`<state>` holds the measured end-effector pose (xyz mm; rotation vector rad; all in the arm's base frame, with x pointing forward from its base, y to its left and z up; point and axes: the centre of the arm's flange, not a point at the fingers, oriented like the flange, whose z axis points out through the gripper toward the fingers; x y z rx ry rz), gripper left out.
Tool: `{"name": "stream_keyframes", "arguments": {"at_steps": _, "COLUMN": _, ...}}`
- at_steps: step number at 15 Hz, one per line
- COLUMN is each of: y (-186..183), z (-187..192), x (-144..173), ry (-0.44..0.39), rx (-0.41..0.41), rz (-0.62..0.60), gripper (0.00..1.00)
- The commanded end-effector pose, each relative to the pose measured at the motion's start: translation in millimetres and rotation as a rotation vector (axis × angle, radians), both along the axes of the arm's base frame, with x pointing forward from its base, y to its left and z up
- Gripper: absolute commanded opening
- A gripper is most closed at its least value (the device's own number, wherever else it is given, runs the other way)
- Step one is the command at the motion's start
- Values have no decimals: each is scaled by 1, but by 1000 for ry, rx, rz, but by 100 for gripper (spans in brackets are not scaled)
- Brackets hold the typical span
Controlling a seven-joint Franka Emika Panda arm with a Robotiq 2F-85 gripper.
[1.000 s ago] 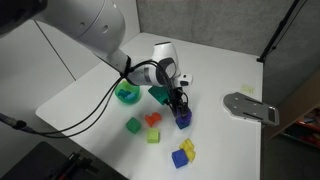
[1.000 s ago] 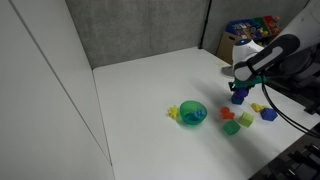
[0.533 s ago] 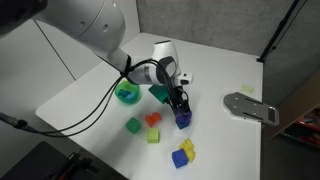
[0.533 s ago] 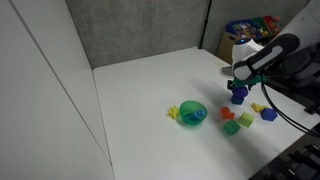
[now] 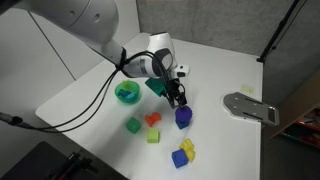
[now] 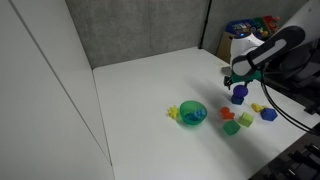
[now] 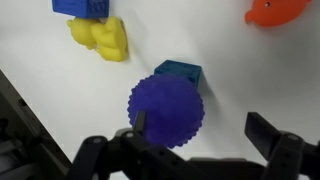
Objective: Move the purple ball from the bowl to the dark blue block
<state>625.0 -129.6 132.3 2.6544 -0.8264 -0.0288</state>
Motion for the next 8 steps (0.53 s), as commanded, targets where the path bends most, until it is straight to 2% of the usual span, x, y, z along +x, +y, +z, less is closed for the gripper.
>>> {"name": "stream_keyframes", "arguments": {"at_steps": 1, "y": 20, "z": 40, "x": -9, "ry": -33, "rx": 54, "rz": 26, "gripper": 100}}
{"name": "stream_keyframes", "arguments": {"at_steps": 8, "y": 75, "z": 90, "x": -12, "ry": -73, "rx": 179, "rz": 149, "gripper": 100}}
